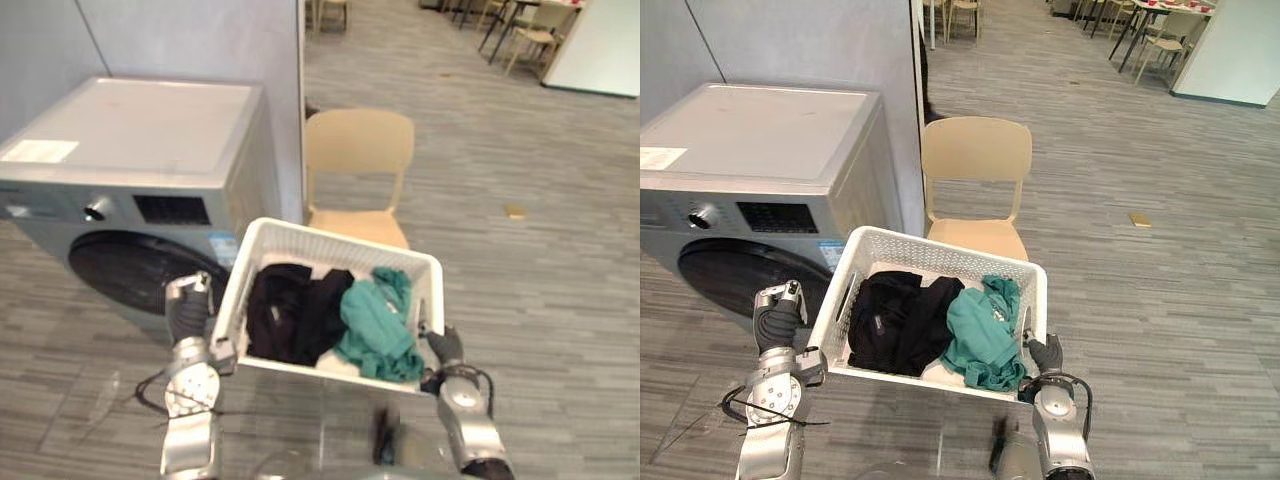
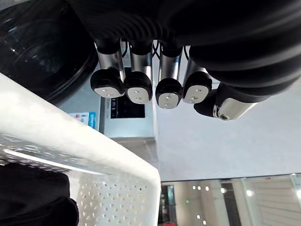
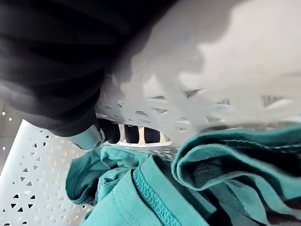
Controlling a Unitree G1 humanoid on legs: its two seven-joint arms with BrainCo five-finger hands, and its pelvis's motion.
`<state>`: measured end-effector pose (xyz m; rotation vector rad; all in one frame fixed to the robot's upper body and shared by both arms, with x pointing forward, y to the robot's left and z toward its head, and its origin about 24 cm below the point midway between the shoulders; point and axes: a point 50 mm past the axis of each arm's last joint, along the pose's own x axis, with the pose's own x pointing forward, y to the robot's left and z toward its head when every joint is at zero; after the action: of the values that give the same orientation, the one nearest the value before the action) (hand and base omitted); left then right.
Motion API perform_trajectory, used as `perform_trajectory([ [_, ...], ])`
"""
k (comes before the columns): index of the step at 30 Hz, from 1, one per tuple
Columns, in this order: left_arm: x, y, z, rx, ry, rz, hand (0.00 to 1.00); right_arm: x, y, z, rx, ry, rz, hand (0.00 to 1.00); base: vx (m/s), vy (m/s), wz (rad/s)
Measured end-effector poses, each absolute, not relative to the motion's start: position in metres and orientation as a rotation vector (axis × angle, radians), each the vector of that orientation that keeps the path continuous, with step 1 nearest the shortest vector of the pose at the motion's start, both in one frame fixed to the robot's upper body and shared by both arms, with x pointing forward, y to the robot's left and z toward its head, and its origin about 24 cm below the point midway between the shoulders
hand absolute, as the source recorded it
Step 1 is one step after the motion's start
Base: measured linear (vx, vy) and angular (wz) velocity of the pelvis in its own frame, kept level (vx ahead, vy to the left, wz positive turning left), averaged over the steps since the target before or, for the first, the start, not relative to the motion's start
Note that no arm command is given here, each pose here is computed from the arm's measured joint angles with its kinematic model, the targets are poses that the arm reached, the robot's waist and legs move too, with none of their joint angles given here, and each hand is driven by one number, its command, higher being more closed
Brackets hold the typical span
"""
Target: Pick up the laundry basket with both hands and put the clothes into the washing machine.
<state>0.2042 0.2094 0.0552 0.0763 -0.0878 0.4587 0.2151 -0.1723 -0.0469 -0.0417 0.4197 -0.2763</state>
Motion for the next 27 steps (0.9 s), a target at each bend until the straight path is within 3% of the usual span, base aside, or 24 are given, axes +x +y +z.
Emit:
perform_trajectory([
  [10,0.197,0.195,0.029,0.008,0.021,0.432,1.00,0.203,-0.183,-0.053,-0.117,0.454,-0.281,1.00,0.61,-0.282,0.21],
  [15,0.199,0.194,0.028,-0.007,0.024,0.423,1.00,0.191,-0.217,-0.053,-0.088,0.462,-0.452,1.00,0.39,0.055,-0.12],
  [19,0.207,0.197,0.026,0.025,0.030,0.405,1.00,0.178,-0.223,-0.059,-0.052,0.495,-0.541,1.00,0.25,0.063,0.12],
  [27,0.208,0.196,0.020,0.049,0.060,0.374,1.00,0.186,-0.216,-0.056,-0.062,0.477,-0.492,1.00,0.05,-0.014,-0.06],
])
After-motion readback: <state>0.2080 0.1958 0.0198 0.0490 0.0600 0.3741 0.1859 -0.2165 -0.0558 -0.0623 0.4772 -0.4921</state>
